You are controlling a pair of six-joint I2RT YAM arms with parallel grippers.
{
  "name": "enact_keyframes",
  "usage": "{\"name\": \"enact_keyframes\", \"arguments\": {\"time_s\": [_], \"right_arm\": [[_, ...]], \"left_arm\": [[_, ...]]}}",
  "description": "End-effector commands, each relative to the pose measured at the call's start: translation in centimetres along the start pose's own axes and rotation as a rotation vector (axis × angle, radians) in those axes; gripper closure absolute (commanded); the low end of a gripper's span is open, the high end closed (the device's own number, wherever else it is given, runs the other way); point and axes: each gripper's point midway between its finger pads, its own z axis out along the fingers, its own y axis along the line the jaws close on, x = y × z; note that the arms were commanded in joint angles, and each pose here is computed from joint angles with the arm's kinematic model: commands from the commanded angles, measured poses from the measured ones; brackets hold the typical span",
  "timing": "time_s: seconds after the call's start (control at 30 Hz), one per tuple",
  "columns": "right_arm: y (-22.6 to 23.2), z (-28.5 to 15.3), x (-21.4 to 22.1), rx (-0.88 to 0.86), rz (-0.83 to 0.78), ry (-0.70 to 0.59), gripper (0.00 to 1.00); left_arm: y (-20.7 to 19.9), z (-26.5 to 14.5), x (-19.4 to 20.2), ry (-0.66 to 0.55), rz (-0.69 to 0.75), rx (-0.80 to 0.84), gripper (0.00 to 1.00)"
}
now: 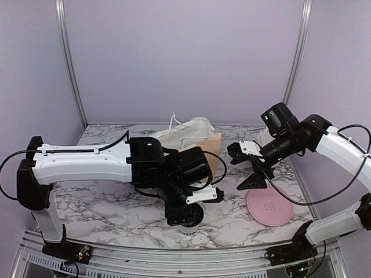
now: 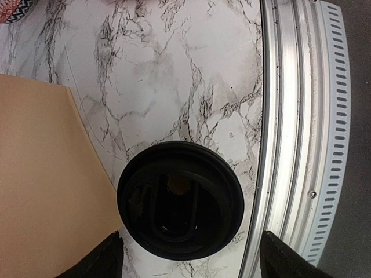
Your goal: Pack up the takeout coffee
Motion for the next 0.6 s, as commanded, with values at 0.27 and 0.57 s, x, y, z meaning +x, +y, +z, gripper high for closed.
{"name": "enact_keyframes", "arguments": {"time_s": [0.27, 0.57], "right_arm": [[0.3, -0.2, 0.7, 0.013, 0.002, 0.011, 0.11], [0.5, 0.4, 1.0, -0.003, 0.010, 0.012, 0.11]], "left_arm": [[0.4, 1.9, 0.0, 0.036, 0.026, 0.046, 0.21], [0.7, 2.8, 0.1, 0.036, -0.004, 0.091, 0.22]]}}
